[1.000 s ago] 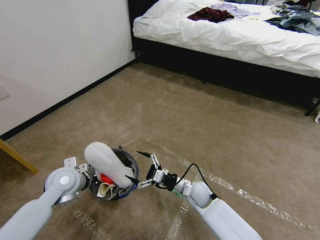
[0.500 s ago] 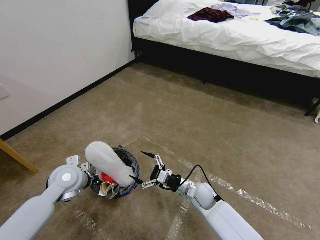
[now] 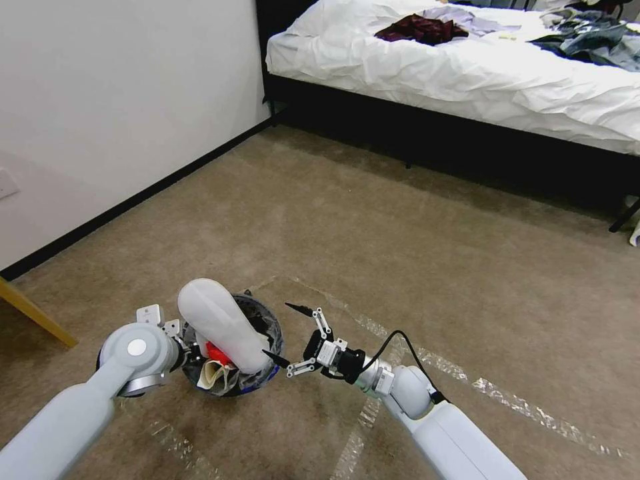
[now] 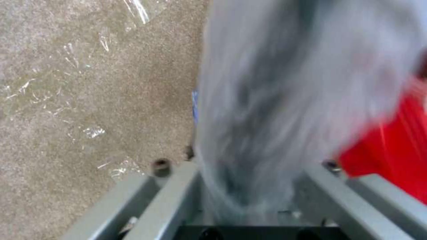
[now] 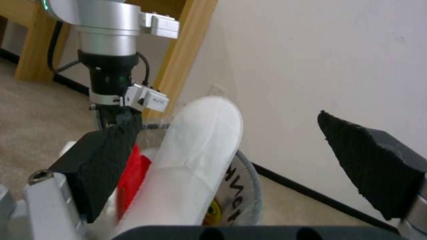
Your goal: Pick up the trash bin and place the garbage on the floor into it.
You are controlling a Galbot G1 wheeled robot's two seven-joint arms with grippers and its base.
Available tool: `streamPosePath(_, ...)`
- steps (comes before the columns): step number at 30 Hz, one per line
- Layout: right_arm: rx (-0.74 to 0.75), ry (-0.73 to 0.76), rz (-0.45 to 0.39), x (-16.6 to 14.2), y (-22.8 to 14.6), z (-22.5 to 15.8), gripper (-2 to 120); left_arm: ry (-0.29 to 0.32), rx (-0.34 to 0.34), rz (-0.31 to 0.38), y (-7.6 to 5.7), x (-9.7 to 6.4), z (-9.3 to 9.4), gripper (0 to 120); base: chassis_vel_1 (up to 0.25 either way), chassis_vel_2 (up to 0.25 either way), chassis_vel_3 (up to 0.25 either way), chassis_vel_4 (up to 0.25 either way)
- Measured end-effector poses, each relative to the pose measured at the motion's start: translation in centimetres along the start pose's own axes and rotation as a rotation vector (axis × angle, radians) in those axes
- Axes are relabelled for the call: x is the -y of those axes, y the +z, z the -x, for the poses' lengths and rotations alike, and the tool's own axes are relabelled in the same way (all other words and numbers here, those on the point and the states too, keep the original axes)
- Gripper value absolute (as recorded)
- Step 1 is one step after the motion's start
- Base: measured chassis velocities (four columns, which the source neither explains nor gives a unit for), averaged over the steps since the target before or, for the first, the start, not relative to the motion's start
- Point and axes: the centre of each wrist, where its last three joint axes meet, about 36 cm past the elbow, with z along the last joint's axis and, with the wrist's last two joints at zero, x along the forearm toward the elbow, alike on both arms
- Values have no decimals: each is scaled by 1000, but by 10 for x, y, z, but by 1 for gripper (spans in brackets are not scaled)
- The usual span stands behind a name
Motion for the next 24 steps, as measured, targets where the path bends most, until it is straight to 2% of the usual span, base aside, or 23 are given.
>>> streamPosePath(2,0,0,0,0,0,0,100,0,0,0,0,0,0,22,0,0,0,0)
streamPosePath(3,-1,0,0,0,0,0,100,3,-1,-3,0,1,0,30,0,0,0,0)
streamPosePath(4,-1,0,0,0,0,0,100,3,-1,-3,0,1,0,30,0,0,0,0)
streamPosePath(6,-3,0,1,0,1,0,100,7,-2,-5,1,1,1,39,0,0,0,0)
streamPosePath(7,-3,0,1,0,1,0,100,7,-2,-5,1,1,1,39,0,0,0,0)
streamPosePath(8,-4,0,1,0,1,-1,100,7,-1,-7,1,1,1,47,0,0,0,0)
streamPosePath(10,-5,-1,1,0,2,-1,100,6,2,-10,1,0,0,56,0,0,0,0)
streamPosePath(11,-5,-1,1,0,2,-1,100,6,2,-10,1,0,0,56,0,0,0,0)
streamPosePath(13,-5,-1,0,0,2,-1,100,7,5,-13,1,-1,-2,67,0,0,0,0)
streamPosePath(24,-9,1,5,-2,4,-1,100,11,2,-16,5,-1,-2,73,0,0,0,0)
